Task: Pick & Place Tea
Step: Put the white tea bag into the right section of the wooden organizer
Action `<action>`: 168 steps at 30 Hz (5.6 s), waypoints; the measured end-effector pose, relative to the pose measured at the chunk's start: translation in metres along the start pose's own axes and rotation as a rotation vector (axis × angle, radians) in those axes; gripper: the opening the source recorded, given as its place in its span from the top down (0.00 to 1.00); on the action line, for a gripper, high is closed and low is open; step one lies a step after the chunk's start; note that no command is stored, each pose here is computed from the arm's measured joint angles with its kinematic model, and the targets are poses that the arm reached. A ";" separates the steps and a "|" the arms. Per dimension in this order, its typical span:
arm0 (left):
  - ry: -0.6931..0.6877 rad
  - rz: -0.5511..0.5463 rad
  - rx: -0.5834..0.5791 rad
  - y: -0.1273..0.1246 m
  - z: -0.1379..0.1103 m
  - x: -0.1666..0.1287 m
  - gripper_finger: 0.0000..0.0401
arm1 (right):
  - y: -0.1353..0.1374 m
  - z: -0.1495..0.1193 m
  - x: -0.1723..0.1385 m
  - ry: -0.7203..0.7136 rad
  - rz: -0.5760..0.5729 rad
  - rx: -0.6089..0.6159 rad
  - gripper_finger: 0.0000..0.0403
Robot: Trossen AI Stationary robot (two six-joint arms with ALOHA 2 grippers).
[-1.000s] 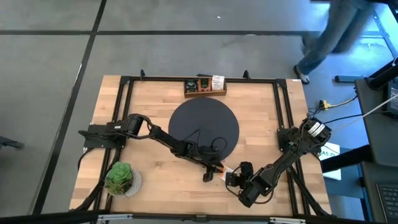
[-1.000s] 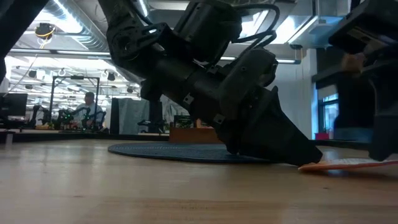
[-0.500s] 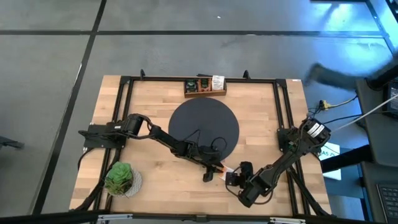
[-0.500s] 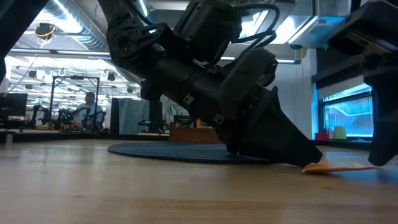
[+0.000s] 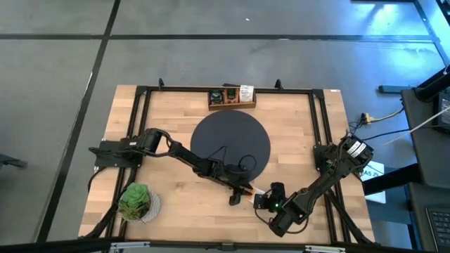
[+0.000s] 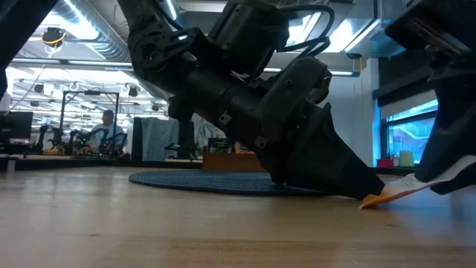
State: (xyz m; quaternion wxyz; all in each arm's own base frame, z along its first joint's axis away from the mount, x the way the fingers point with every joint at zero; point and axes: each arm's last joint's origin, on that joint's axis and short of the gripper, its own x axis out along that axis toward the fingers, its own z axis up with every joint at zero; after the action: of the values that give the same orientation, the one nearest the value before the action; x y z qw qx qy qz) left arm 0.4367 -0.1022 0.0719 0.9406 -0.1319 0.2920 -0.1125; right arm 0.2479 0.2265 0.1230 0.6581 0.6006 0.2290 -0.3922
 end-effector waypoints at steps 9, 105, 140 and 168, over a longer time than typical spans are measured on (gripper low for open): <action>0.005 -0.011 0.000 -0.002 -0.001 0.000 0.68 | 0.001 -0.003 -0.002 0.031 0.001 0.011 0.86; -0.096 -0.328 0.012 0.010 0.084 -0.066 0.68 | 0.027 0.025 -0.054 0.134 0.022 -0.302 0.99; -0.207 0.292 0.001 0.094 0.163 -0.308 0.68 | 0.164 0.472 -0.067 -0.112 0.106 -1.188 0.99; -0.148 0.491 -0.054 0.107 0.155 -0.313 0.68 | 0.156 0.512 0.083 0.519 -0.260 -1.806 0.99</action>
State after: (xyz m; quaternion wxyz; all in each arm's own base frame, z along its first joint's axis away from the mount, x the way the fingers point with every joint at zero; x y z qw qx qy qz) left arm 0.2893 0.1167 0.3244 0.9547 -0.0900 0.2484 0.1369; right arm 0.3334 -0.2948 0.2432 0.7536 -0.0973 0.6501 0.0085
